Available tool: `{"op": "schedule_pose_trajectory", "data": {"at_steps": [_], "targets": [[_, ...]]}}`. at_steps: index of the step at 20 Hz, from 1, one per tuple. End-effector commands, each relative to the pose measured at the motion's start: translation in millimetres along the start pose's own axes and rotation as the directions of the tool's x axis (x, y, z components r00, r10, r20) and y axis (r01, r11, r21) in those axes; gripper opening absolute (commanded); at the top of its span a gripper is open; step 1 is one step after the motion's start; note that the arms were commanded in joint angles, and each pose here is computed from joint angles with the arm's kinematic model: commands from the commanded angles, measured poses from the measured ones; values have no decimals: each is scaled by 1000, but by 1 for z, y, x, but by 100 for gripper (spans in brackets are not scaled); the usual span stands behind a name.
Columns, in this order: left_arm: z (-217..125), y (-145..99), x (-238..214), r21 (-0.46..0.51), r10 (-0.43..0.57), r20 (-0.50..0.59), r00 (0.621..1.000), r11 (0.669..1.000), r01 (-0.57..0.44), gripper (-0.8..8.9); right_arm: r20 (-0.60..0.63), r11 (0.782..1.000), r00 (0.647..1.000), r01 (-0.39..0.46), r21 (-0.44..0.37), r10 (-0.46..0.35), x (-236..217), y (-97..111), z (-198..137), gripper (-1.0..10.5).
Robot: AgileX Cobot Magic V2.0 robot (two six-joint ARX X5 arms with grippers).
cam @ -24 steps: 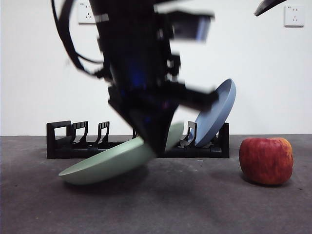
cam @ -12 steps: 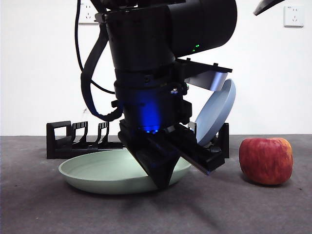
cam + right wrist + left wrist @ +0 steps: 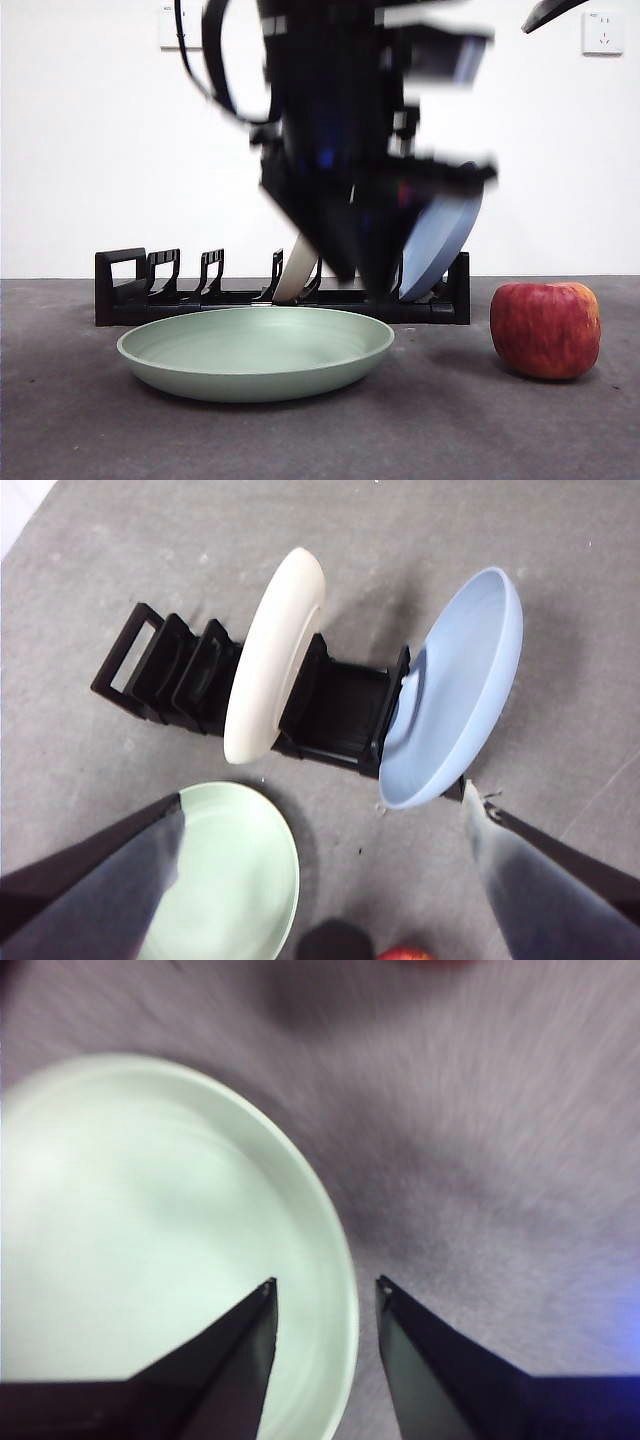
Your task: Take the green plate from the plate rack,put the plate on the table,take the apple from the table,put the apple in the plate
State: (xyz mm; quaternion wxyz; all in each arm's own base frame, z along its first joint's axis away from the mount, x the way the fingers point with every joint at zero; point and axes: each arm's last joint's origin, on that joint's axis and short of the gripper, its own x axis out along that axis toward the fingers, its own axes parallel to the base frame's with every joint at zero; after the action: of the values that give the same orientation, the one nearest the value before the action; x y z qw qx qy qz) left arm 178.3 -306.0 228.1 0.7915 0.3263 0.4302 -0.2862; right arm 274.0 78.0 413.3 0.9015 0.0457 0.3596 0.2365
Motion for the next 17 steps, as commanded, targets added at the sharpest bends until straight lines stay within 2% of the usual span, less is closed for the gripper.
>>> {"op": "schedule_pose_trajectory", "data": {"at_steps": [1, 4, 7, 11, 15, 17], "targets": [[10, 10, -42, -6, -11, 79, 997, 1000, 11, 167, -1, 1000, 1000, 5, -8, -5, 1, 0, 0, 469], [4, 32, -110, -38, -88, 229, 969, 994, 99, 167, -63, 996, 994, 87, -30, -89, 0, -3, -6, 471], [-27, 59, -181, -64, -119, 407, 906, 985, 158, 167, -193, 983, 964, 173, -66, -182, -3, -6, -20, 472], [-92, 94, -263, -117, -64, 631, 773, 977, 177, 166, -182, 986, 970, 146, -82, -159, -20, 6, -40, 472], [-166, 118, -308, -221, 67, 734, 676, 964, 144, 166, -168, 991, 977, 120, -55, -128, -28, 15, -86, 472], [-201, 125, -320, -254, 75, 761, 644, 949, 189, 166, -186, 992, 975, 119, -31, -123, -24, 16, -114, 472]]}}
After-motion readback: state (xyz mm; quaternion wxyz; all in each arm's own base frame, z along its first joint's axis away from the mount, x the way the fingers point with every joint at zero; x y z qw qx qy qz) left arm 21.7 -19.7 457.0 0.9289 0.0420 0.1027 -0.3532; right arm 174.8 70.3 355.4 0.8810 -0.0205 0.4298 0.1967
